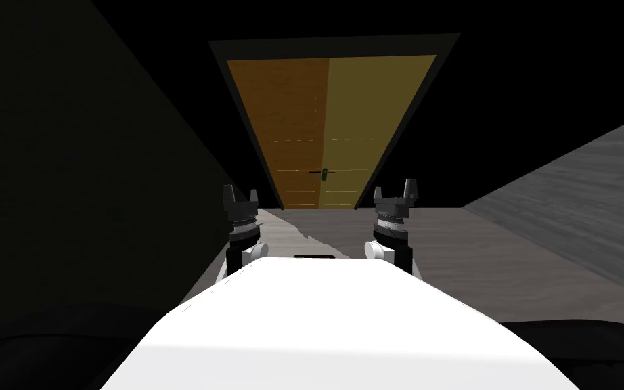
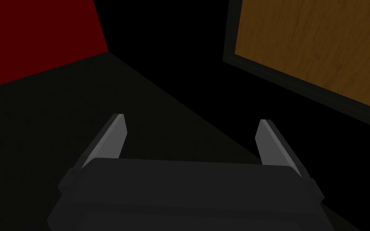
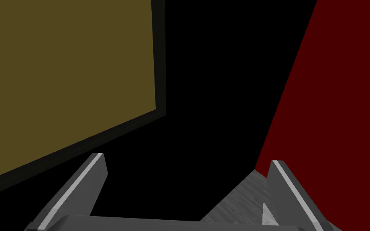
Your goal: Pull the door open
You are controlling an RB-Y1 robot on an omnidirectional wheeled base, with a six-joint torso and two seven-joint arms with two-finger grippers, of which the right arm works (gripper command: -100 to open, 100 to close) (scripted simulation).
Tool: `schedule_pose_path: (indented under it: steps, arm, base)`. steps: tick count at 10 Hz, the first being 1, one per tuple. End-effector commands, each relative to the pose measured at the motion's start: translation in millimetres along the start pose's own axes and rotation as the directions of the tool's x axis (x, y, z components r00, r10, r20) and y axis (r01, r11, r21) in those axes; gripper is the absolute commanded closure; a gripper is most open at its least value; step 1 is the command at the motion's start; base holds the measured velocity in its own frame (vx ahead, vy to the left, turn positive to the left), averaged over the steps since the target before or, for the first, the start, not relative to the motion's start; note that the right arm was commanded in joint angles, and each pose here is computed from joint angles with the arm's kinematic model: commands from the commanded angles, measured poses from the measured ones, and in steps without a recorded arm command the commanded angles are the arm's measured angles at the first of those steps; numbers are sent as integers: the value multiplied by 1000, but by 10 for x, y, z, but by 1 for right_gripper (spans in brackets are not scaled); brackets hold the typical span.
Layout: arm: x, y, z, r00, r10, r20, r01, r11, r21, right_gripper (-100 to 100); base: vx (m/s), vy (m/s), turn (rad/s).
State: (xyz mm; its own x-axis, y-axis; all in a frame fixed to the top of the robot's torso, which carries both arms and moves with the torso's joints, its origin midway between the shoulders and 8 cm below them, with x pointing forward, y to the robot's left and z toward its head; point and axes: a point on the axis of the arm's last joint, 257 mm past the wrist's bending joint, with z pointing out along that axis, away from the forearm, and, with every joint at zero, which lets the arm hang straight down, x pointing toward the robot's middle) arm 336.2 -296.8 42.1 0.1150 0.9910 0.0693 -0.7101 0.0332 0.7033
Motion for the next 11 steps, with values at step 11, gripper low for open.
schedule_pose_path:
  steps: [11]
  arm:
    - [-73,-948,-194,998,-9,-57,20,980,198,-100]
  base:
    - [153,12,32]
